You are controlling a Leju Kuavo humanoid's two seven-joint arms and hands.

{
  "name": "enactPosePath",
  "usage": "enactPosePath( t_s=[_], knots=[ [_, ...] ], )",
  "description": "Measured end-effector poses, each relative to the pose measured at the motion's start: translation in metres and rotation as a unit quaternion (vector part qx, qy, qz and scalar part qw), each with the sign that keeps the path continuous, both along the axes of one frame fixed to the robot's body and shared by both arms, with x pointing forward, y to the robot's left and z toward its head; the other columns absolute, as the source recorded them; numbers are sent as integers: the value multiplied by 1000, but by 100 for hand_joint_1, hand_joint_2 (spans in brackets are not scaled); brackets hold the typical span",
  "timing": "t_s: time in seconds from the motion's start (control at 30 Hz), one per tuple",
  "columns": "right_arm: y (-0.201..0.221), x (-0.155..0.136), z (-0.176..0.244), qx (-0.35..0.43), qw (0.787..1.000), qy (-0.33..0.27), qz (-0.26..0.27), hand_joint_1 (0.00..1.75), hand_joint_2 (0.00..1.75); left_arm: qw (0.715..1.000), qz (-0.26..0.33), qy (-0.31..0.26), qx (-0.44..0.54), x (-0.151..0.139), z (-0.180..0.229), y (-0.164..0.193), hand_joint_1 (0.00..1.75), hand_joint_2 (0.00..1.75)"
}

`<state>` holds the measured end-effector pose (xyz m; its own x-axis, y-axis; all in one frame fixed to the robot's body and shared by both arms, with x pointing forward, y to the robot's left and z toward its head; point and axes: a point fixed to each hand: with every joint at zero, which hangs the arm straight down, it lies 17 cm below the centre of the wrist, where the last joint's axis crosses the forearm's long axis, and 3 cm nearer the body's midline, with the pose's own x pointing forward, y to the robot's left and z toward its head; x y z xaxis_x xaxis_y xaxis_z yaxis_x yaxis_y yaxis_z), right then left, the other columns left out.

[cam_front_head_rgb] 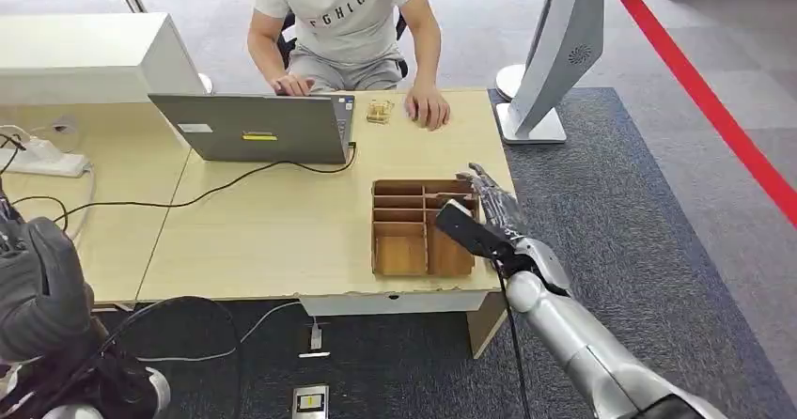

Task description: Pass the card to the sensor for recognition and then transmit it.

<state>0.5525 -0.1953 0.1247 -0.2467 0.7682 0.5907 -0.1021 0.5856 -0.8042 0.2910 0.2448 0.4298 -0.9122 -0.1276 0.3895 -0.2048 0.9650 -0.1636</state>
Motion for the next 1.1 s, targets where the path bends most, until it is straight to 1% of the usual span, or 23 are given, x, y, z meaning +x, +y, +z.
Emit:
enactPosePath(
  t_s=[0.33, 0.63, 0.67, 0.7, 0.77, 1.0, 1.07, 1.1],
  knots=[
    [7, -2, -4, 5, 1000, 7, 4, 0, 175, 1000, 0, -2, -1, 0, 0, 0, 0, 175],
    [23, 1, 5, 18, 1000, -1, 18, 2, 175, 1000, 2, -10, 1, -3, 1, 0, 0, 175],
    [23, 1, 6, 19, 1000, -1, 19, 31, 175, 1000, 2, -10, 2, -3, 1, 0, 0, 175],
    [26, 1, 7, 20, 1000, -3, 21, 150, 175, 1000, 3, -10, 3, -3, 1, 0, 0, 175],
    [29, 1, 8, 20, 999, -4, 25, 159, 175, 1000, 4, -10, 3, -3, 1, 0, 0, 175],
    [35, 1, 7, 18, 999, -3, 29, 159, 175, 1000, 6, -12, 3, -4, 1, 1, 0, 175],
    [36, 1, 6, 17, 999, -2, 30, 175, 175, 1000, 6, -12, 3, -4, 1, 1, 0, 175],
    [36, 1, 6, 17, 999, -2, 30, 175, 175, 1000, 6, -12, 3, -4, 1, 1, 0, 175]
  ],
)
